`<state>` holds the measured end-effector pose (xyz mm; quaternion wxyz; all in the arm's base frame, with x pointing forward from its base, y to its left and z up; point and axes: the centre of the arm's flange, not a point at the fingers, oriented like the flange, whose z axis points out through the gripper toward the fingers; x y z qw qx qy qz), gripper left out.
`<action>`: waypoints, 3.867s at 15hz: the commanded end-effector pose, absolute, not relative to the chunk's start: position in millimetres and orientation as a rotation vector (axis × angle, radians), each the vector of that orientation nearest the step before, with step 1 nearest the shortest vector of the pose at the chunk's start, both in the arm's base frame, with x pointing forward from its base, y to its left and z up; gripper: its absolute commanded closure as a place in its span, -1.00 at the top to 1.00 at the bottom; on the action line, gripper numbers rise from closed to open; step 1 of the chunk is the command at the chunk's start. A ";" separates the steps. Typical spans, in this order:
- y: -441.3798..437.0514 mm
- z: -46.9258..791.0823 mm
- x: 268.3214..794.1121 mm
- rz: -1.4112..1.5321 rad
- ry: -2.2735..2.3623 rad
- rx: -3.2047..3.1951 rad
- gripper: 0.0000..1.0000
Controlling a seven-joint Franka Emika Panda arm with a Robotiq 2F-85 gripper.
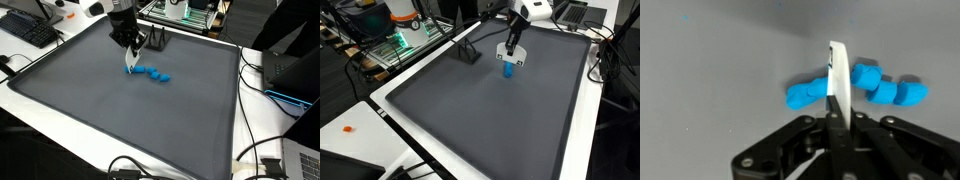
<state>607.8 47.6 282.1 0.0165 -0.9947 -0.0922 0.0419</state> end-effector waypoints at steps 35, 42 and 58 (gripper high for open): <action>38.1 232.2 557.7 0.233 0.031 -3.145 -0.98; 28.1 264.4 559.2 0.132 0.199 -3.158 -0.98; 36.2 324.3 458.8 0.034 1.321 -2.691 -0.98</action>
